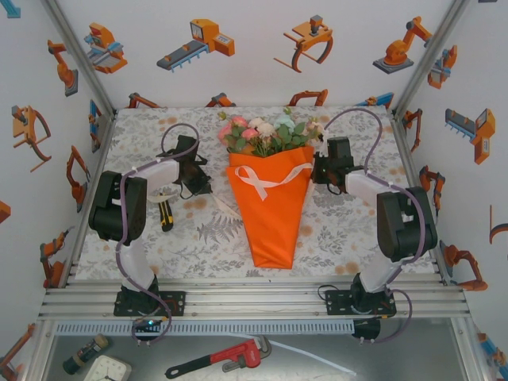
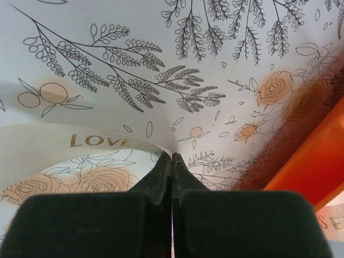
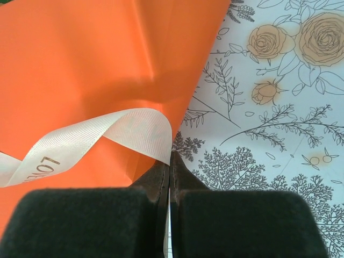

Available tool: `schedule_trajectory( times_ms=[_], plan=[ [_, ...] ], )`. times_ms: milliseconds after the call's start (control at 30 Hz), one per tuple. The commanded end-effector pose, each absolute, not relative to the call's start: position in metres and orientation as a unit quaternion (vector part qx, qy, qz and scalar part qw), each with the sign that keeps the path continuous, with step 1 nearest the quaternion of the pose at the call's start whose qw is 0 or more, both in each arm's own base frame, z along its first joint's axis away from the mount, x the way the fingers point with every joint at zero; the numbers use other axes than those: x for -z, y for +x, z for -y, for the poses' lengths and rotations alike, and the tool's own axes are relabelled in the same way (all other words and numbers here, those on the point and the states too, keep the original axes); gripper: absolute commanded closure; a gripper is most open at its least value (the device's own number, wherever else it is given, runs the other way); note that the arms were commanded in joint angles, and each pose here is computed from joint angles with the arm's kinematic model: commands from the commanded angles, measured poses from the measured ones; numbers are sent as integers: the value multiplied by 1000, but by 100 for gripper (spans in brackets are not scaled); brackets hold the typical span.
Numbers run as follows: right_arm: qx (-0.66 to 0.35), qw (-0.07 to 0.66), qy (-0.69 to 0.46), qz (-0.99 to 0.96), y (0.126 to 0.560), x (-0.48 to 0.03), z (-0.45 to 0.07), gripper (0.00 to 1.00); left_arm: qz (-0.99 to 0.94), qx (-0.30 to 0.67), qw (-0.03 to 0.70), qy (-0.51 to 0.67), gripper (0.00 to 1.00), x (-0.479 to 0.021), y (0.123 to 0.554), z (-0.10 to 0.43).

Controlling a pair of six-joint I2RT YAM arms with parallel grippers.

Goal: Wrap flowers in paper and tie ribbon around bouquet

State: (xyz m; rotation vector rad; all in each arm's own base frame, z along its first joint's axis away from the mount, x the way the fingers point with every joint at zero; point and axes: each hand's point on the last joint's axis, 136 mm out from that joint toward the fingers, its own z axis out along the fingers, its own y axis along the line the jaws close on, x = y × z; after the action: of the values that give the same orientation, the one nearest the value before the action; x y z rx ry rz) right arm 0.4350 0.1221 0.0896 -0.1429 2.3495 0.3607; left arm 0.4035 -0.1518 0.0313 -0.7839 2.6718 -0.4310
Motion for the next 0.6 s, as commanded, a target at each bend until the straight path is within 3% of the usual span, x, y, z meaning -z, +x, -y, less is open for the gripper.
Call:
schedule_trajectory(
  times_ms=[0,67,200,333,467,567],
  plan=[
    [-166,381,-75,-907,432,-103,-129,85,-942,164,154,-251,98,-27,404,158],
    [-191,375,-86,-903,420,-110,-136,66,-942,177,157,-237,83,-34,404,163],
    [-187,395,-74,-897,398,-138,-128,56,-947,141,205,-201,61,-67,407,146],
    [-197,399,-67,-893,375,-173,-133,54,-947,113,267,-140,56,-123,411,133],
    [-218,390,-90,-890,359,-190,-170,54,-929,218,296,-42,56,-173,407,190],
    [-258,369,-77,-889,355,-189,-196,55,-920,258,292,38,48,-189,405,243]
  ],
)
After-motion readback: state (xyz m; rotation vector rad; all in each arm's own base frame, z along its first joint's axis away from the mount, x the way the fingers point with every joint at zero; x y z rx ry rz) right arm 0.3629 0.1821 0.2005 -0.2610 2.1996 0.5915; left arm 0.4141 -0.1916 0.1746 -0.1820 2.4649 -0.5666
